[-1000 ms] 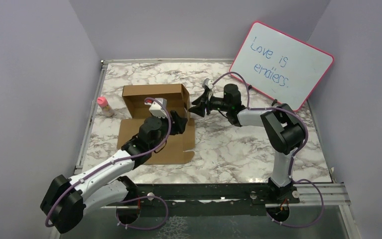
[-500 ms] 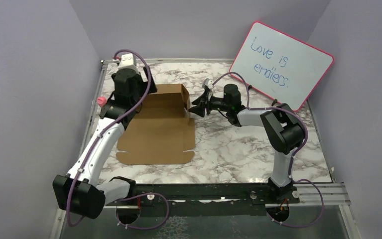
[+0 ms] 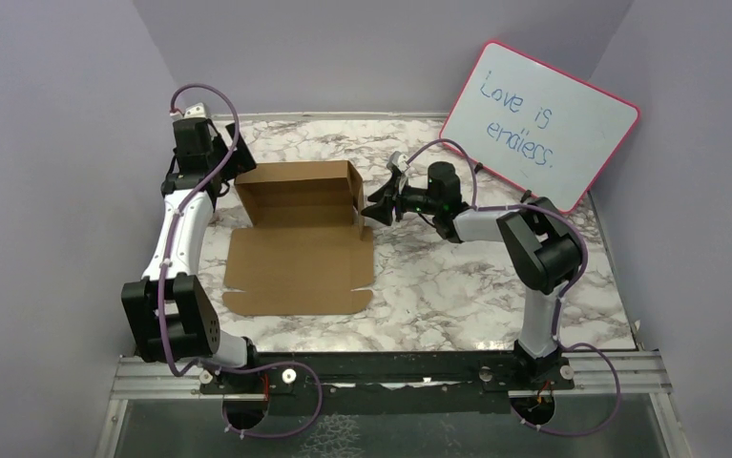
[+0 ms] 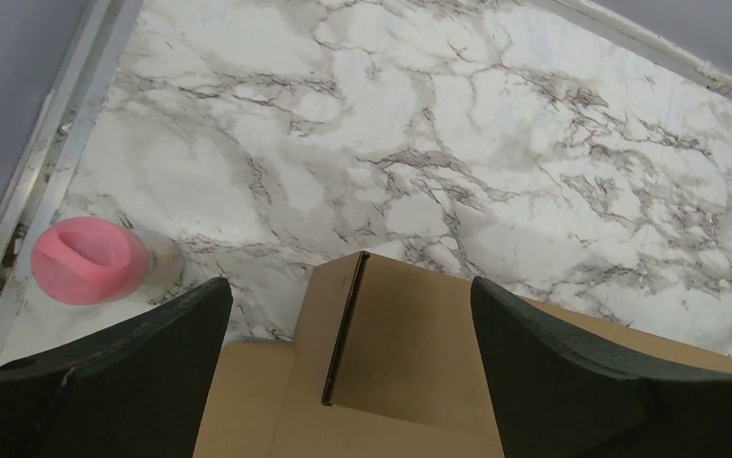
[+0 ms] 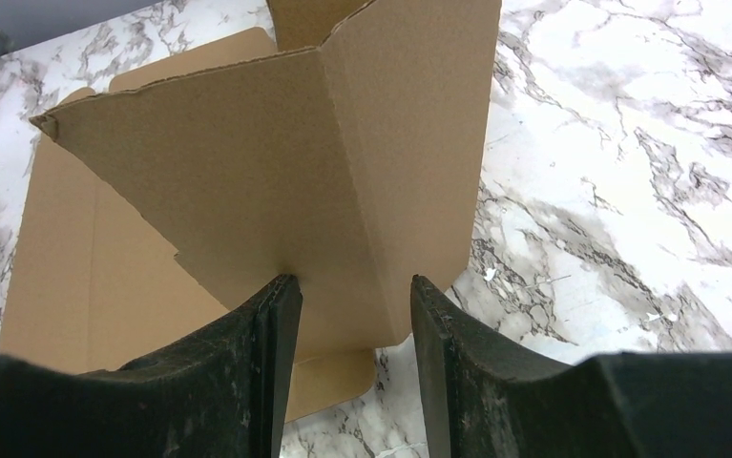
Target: Fold the paper box
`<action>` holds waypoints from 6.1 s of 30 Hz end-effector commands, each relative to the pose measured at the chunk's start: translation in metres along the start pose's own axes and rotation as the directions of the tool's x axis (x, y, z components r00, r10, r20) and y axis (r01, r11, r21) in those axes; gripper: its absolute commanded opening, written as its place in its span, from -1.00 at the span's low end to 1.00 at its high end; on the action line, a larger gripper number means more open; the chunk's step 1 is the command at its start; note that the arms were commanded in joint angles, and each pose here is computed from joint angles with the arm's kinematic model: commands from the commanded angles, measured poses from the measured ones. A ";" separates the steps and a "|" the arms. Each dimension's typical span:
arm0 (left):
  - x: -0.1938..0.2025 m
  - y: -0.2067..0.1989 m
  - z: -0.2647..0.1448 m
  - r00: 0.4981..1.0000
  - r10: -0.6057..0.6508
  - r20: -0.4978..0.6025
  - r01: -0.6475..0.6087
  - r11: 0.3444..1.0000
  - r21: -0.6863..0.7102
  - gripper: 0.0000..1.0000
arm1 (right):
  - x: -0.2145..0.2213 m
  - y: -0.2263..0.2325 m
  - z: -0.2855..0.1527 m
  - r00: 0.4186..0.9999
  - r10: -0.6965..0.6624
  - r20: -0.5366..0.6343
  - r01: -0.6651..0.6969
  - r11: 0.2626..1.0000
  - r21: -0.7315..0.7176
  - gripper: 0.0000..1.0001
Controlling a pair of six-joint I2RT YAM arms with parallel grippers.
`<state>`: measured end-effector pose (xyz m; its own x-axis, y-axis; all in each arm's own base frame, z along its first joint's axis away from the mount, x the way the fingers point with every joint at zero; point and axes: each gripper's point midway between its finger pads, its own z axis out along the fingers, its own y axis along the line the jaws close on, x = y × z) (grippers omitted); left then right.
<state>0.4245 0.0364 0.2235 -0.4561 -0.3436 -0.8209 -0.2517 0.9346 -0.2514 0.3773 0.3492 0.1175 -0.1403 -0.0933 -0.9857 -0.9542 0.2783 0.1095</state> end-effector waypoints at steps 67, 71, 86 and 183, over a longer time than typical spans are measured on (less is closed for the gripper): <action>0.090 -0.097 -0.040 0.967 0.072 -0.244 0.052 0.883 0.467 0.84 | -0.020 -0.009 -0.045 0.987 -0.134 0.086 0.105 0.954 0.282 0.12; 0.070 -0.095 -0.036 0.975 0.089 -0.204 0.008 0.902 0.432 0.85 | -0.018 -0.009 -0.044 0.987 -0.137 0.079 0.111 0.954 0.279 0.12; 0.029 -0.143 -0.042 0.973 0.211 -0.091 -0.140 0.860 0.491 0.86 | -0.018 -0.009 -0.043 0.986 -0.154 0.065 0.131 0.953 0.272 0.14; 0.136 -0.278 -0.069 0.799 0.480 -0.361 0.150 0.423 0.894 0.71 | -0.046 -0.022 -0.027 0.954 -0.226 0.199 0.160 0.939 0.303 0.03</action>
<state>0.3935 -0.2682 0.1965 -0.7924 0.1384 -0.5941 0.5722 0.5063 -0.6452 0.3981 0.3247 0.1300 0.0607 -0.0182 -0.9980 -0.8674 0.4938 -0.0618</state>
